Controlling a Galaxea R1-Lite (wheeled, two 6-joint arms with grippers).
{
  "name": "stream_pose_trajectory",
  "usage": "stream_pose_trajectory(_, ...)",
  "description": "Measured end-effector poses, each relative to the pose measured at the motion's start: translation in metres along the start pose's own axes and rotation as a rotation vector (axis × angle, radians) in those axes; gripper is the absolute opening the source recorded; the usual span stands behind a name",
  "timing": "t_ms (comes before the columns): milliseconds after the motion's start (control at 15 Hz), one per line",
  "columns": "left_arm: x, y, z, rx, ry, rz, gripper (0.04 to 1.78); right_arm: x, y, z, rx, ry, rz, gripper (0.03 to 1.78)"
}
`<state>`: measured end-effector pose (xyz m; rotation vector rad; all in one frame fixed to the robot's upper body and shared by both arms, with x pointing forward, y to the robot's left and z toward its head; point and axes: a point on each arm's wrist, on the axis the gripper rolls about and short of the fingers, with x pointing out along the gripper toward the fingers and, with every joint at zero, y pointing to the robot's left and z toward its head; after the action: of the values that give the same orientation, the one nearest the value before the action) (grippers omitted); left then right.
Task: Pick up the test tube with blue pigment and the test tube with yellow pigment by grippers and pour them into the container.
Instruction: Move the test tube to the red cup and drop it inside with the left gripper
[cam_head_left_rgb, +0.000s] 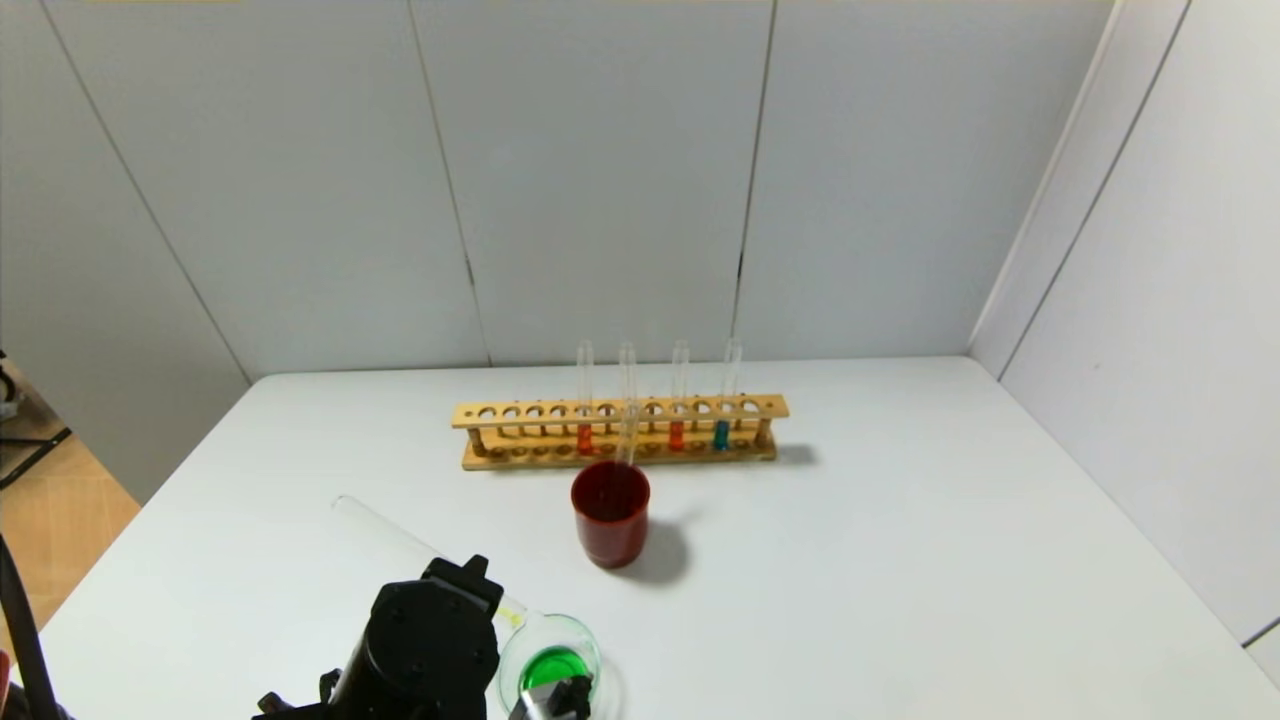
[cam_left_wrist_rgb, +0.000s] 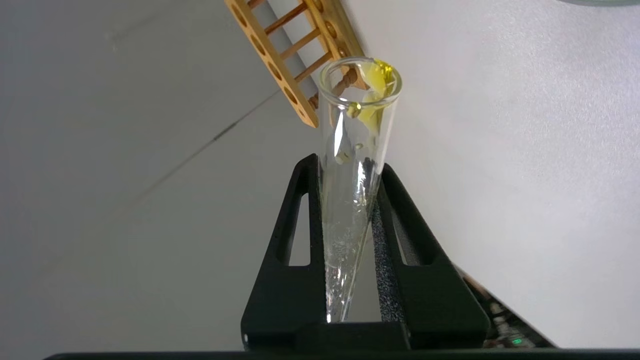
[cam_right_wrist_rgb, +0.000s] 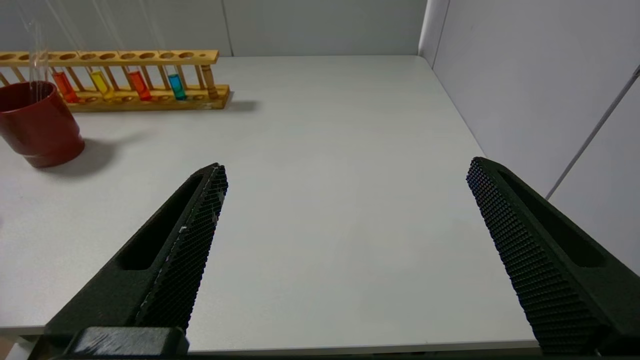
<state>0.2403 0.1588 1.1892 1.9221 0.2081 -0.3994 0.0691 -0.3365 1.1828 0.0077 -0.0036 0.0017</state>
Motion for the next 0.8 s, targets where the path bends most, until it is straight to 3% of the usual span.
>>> stream_pose_trajectory(400, 0.000, 0.001, -0.003, -0.335, -0.001, 0.004, 0.33, 0.000, 0.000, 0.000, 0.000, 0.000, 0.000, 1.75)
stream_pose_trajectory(800, 0.003, 0.029, -0.001, -0.788, -0.067, 0.061, 0.33, 0.000, 0.000, 0.000, 0.000, 0.000, 0.000, 1.75)
